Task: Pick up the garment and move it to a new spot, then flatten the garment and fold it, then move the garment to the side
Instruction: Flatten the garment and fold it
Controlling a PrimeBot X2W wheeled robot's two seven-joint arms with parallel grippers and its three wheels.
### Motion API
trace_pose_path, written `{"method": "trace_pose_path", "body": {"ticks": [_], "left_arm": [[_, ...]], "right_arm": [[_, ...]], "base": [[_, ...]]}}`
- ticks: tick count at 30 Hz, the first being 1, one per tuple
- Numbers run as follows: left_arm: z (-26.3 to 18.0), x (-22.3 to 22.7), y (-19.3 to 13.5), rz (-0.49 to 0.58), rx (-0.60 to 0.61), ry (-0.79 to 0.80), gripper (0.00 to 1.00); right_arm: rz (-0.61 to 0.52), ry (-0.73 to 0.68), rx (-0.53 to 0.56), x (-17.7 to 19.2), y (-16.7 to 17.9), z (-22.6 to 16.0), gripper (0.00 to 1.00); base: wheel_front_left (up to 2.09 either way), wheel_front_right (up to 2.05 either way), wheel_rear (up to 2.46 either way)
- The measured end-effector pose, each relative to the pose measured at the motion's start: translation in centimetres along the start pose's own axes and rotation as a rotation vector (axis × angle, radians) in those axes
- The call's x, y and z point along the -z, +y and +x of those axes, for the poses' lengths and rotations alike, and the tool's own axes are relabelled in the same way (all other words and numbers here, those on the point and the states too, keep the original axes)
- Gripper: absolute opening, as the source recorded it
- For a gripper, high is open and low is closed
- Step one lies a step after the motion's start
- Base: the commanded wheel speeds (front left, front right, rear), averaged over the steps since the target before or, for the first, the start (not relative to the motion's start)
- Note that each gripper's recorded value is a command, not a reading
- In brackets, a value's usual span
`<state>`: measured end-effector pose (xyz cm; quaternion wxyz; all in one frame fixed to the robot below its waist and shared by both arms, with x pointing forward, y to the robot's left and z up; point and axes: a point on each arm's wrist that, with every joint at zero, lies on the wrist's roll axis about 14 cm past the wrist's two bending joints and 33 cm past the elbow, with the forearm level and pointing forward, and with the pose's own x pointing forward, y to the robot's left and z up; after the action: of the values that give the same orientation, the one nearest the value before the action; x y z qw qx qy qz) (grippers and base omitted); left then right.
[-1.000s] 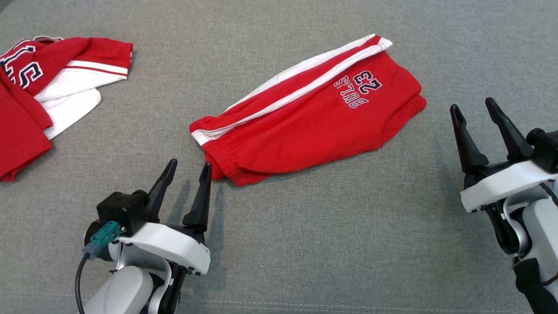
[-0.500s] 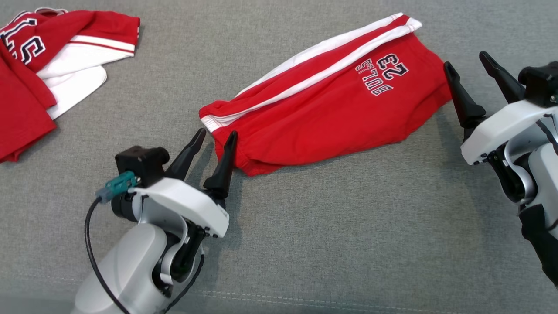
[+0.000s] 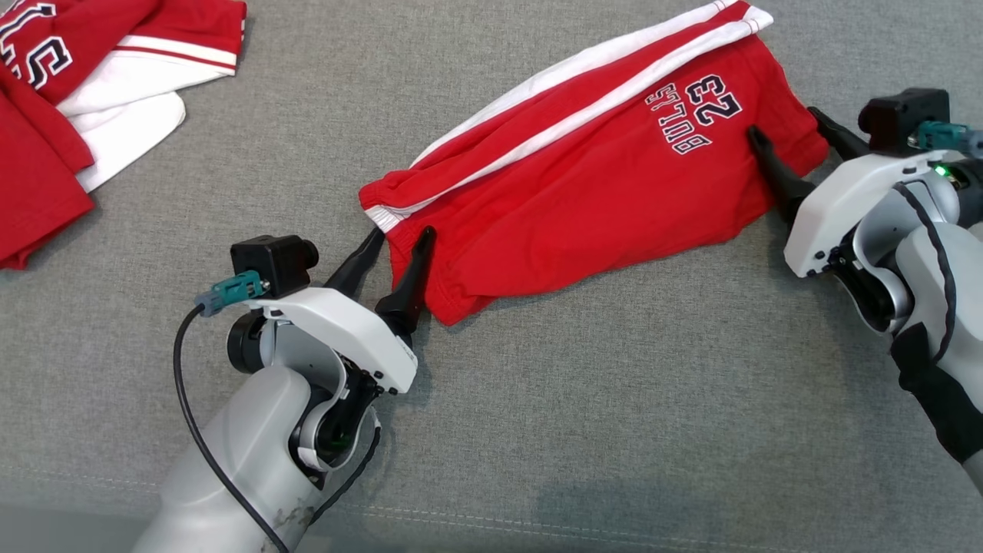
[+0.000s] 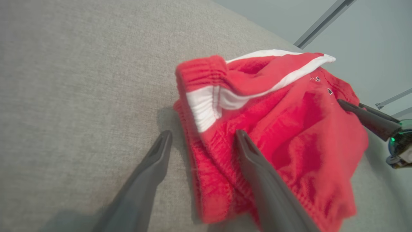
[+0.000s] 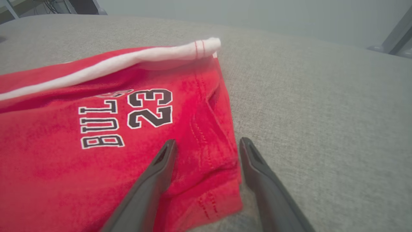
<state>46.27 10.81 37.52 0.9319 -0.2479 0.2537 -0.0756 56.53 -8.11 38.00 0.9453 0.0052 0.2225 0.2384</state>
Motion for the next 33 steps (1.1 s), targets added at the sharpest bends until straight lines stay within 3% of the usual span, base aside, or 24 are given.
{"method": "trace_pose_path", "body": {"ticks": [5, 6, 7, 9, 10, 11, 12, 13, 25, 33], "left_arm": [[0.4, 0.5, -0.8, -0.048, 0.043, 0.031, 1.0], [0.4, 0.6, -1.1, -0.067, 0.055, 0.036, 1.0], [0.4, 0.6, -1.2, -0.075, 0.06, 0.039, 1.0], [0.4, 0.9, -1.4, -0.079, 0.074, 0.064, 1.0], [0.4, 0.9, -1.5, -0.084, 0.08, 0.067, 0.99], [0.4, 1.0, -1.5, -0.092, 0.082, 0.077, 0.47], [0.4, 1.0, -1.6, -0.096, 0.088, 0.083, 0.07], [0.5, 1.0, -1.7, -0.099, 0.09, 0.084, 0.0], [-1.1, 1.4, -3.2, -0.162, 0.162, 0.107, 0.0], [-3.9, 0.5, -2.8, -0.151, 0.17, 0.086, 0.0]], "right_arm": [[0.018, 0.02, -0.011, -0.1, 0.3, 0.7, 1.0], [0.021, 0.025, -0.011, 0.0, 0.3, 0.8, 0.87], [0.034, 0.031, -0.007, 0.0, 0.2, 0.8, 0.64], [0.046, 0.04, -0.009, 0.0, 0.3, 0.9, 0.29], [0.064, 0.04, -0.012, -0.1, 0.5, 1.0, 0.0], [0.072, 0.046, -0.016, 0.1, 0.6, 1.0, 0.0], [0.078, 0.055, -0.019, 0.3, 0.8, 1.0, 0.0], [0.095, 0.052, -0.021, 0.2, 0.9, 0.9, 0.0], [0.258, -0.029, -0.053, 0.0, 2.1, -1.6, 0.0], [0.332, -0.095, -0.121, -0.2, 4.7, -4.6, 0.0]], "base": [[0.0, 0.0, 0.0], [0.0, 0.0, 0.0], [0.0, 0.0, 0.0], [0.0, 0.0, 0.0], [0.0, 0.0, 0.0], [0.0, 0.0, 0.0], [0.0, 0.0, 0.0], [0.0, 0.0, 0.0], [0.0, 0.0, 0.0], [0.0, 0.0, 0.0]]}}
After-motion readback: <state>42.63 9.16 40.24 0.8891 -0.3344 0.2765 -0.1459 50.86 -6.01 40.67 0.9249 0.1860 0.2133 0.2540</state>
